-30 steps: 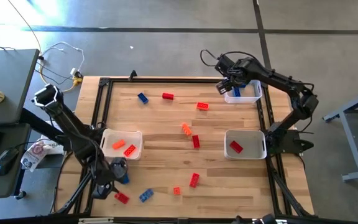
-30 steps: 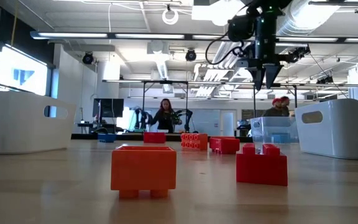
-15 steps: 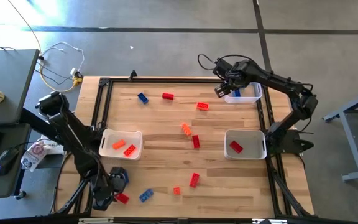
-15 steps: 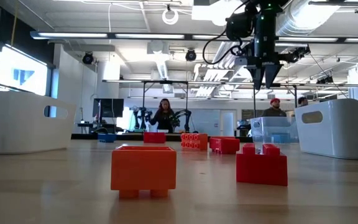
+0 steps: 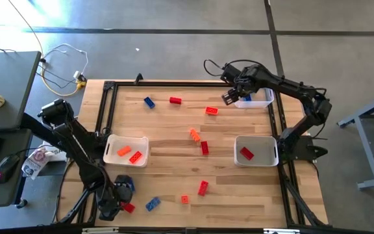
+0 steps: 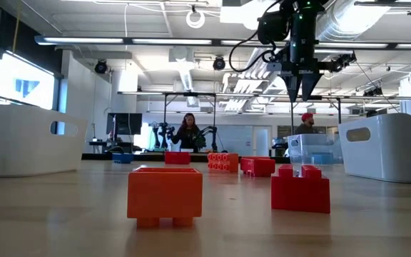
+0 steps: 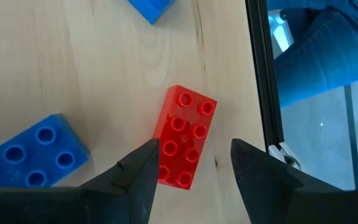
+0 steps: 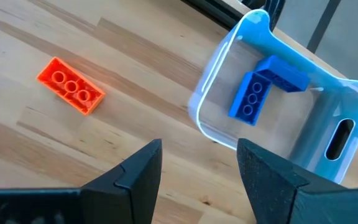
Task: Sort & place blocks by color
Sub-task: Put the red game piece into the gray bin
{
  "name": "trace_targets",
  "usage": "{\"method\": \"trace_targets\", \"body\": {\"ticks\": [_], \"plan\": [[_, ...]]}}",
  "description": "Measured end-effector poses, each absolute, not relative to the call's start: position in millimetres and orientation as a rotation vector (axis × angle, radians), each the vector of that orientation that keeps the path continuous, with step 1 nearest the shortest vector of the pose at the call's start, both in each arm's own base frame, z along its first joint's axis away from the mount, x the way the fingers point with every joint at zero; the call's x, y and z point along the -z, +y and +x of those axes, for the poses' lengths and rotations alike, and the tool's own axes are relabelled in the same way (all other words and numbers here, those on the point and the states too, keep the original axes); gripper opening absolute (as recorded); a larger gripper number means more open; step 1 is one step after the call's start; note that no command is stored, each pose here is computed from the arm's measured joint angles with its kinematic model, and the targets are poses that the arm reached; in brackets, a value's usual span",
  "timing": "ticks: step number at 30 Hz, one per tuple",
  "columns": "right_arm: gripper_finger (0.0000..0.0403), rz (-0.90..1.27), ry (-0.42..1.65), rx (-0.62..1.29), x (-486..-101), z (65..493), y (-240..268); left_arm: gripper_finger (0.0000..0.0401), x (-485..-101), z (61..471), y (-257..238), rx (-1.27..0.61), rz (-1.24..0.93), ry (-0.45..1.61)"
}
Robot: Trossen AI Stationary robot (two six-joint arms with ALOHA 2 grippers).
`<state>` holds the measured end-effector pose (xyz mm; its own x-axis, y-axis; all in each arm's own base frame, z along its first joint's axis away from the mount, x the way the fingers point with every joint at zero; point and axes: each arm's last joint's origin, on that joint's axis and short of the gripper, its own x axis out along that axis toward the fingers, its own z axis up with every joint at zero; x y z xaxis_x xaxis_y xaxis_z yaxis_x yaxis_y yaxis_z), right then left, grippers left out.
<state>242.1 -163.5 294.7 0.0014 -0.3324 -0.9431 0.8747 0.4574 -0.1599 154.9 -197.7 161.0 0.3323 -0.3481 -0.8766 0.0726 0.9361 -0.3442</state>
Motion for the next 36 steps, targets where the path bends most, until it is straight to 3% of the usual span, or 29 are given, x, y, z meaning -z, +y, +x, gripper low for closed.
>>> {"method": "trace_targets", "body": {"ticks": [16,36], "plan": [[0.0194,0.571,1.221,1.029,-295,242,-163,0.0184,-160,156,-197,0.246,-0.236,1.172],[0.0194,0.57,1.221,1.029,-295,242,-163,0.0184,-125,159,-211,0.232,-0.186,1.274]]}}
